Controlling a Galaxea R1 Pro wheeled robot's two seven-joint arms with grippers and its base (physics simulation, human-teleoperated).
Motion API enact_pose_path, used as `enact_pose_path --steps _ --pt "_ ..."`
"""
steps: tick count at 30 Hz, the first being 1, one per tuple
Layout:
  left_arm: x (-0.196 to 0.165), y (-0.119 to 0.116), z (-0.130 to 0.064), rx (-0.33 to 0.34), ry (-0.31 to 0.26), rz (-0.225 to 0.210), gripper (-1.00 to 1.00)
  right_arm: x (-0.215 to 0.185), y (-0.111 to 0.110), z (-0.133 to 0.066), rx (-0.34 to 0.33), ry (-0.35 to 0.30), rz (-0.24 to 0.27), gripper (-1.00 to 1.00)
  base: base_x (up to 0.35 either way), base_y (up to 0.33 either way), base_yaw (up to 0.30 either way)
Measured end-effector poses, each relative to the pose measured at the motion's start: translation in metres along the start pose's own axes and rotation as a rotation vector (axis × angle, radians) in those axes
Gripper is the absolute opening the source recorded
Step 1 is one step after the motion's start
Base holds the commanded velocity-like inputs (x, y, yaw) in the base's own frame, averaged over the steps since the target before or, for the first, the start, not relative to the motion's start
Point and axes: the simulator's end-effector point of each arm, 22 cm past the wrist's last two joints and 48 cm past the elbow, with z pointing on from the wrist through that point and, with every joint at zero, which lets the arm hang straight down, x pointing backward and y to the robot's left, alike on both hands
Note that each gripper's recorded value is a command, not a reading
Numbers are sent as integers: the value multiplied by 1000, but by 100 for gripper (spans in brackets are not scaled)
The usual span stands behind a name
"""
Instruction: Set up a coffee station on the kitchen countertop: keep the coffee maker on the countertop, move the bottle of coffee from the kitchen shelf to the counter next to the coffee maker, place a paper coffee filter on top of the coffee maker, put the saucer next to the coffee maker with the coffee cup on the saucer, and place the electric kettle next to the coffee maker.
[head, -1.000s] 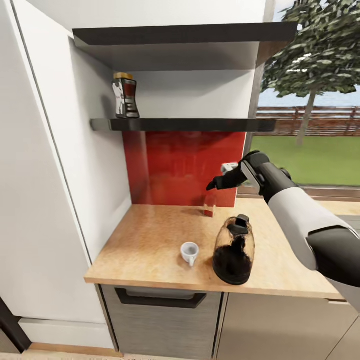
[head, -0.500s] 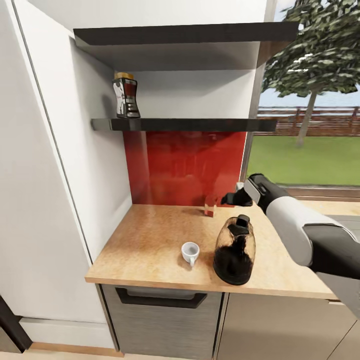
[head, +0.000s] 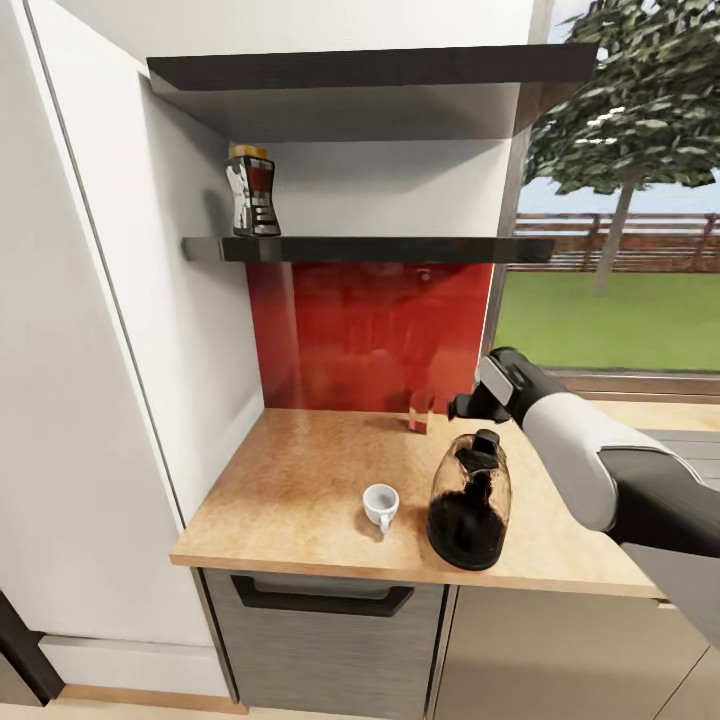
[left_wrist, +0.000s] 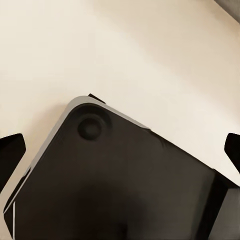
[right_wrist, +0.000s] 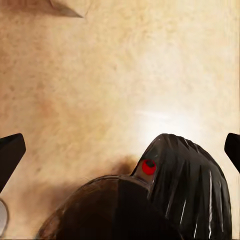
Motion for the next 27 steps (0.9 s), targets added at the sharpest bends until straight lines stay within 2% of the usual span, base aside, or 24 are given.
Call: enact_pose_path --steps 2,5,6,7,8,12,13,17,18,19,22,23,27 --pt "0 0 0 0 0 0 100 7 -1 -2 -6 38 7 100 0 0 0" --pt "1 0 0 -1 1 -1 100 4 -1 -12 -23 56 15 100 0 0 0" --pt "1 0 0 -1 2 -2 100 -15 0 -23 -39 5 32 100 0 0 0" --pt "2 0 0 -1 3 -2 100 -20 0 -27 -43 -11 38 100 0 0 0" --pt "2 -1 -1 0 3 -2 100 -37 -4 -38 -51 -56 54 100 0 0 0" --pt "3 -1 -1 0 5 -2 100 -57 -7 -53 -87 -113 95 100 0 0 0" --pt "4 -1 -1 0 7 -2 100 -70 -21 -63 -175 -134 216 100 0 0 0" --pt "4 -1 -1 0 7 -2 100 -70 -38 -62 -206 -126 289 100 0 0 0" --pt "4 -1 -1 0 8 -1 100 -66 -48 -58 -208 -111 324 100 0 0 0" --pt "4 -1 -1 0 8 -1 100 -63 -50 -55 -208 -101 336 100 0 0 0" --pt "4 -1 -1 0 8 -1 100 -54 -52 -48 -196 -71 345 100 0 0 0" --pt "4 -2 -1 1 8 -1 100 -43 -50 -40 -180 -40 333 100 0 0 0" --pt "5 -2 -1 1 8 -1 100 -33 -45 -33 -145 -13 303 100 0 0 0"
